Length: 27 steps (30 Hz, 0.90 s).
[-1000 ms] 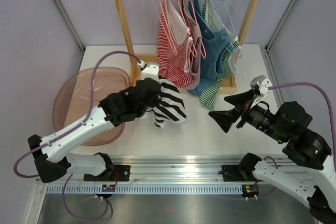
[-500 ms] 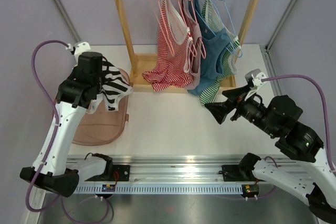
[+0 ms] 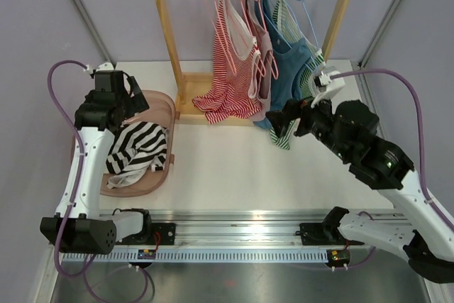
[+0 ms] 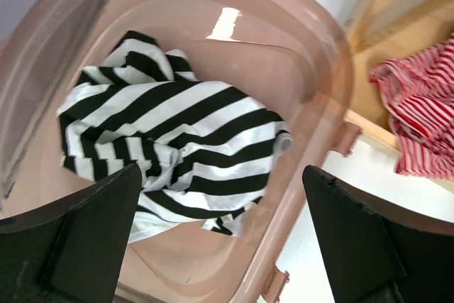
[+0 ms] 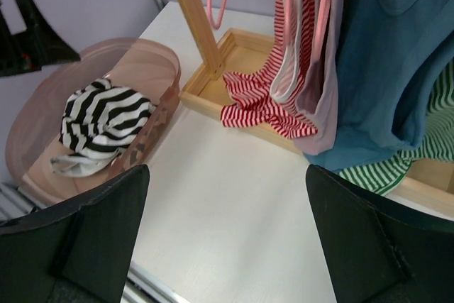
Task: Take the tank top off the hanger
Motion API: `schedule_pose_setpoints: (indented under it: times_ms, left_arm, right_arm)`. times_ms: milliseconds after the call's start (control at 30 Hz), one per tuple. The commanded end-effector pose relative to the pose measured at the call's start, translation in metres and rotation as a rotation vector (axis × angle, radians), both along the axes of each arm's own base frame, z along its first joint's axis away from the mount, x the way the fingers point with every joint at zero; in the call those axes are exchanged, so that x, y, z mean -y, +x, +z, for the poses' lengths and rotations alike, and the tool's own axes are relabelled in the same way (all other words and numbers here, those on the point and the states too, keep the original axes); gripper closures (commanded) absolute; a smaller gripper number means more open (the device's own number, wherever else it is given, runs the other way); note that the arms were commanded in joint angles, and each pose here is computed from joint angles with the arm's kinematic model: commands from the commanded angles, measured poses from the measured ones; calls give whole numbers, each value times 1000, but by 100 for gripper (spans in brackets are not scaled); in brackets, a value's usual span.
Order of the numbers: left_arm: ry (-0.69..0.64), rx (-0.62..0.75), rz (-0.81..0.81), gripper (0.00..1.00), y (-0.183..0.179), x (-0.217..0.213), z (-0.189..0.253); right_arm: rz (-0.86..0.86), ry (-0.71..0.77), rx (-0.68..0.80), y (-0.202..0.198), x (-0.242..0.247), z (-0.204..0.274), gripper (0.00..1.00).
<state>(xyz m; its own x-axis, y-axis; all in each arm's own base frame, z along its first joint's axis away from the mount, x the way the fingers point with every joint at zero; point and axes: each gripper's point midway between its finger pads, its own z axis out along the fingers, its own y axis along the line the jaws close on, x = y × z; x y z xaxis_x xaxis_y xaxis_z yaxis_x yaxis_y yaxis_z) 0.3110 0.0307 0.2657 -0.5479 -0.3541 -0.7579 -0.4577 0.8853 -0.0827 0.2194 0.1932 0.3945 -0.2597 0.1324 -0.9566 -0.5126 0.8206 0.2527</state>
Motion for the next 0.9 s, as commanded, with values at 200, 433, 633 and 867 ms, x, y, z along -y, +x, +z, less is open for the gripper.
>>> schedule_pose_setpoints:
  times_ms: [200, 433, 633, 867]
  left_arm:
    - [-98, 128, -400, 1, -20, 94, 13]
    - [-156, 178, -611, 1, -47, 159, 15]
    - [-202, 203, -748, 1, -63, 199, 14]
    - [-117, 149, -769, 1, -72, 203, -3]
  right_arm:
    - [-265, -138, 18, 76, -1, 53, 17]
    - [-234, -211, 86, 126, -23, 88, 44]
    - [-256, -272, 120, 184, -34, 90, 45]
    - [-201, -308, 102, 236, -64, 62, 49]
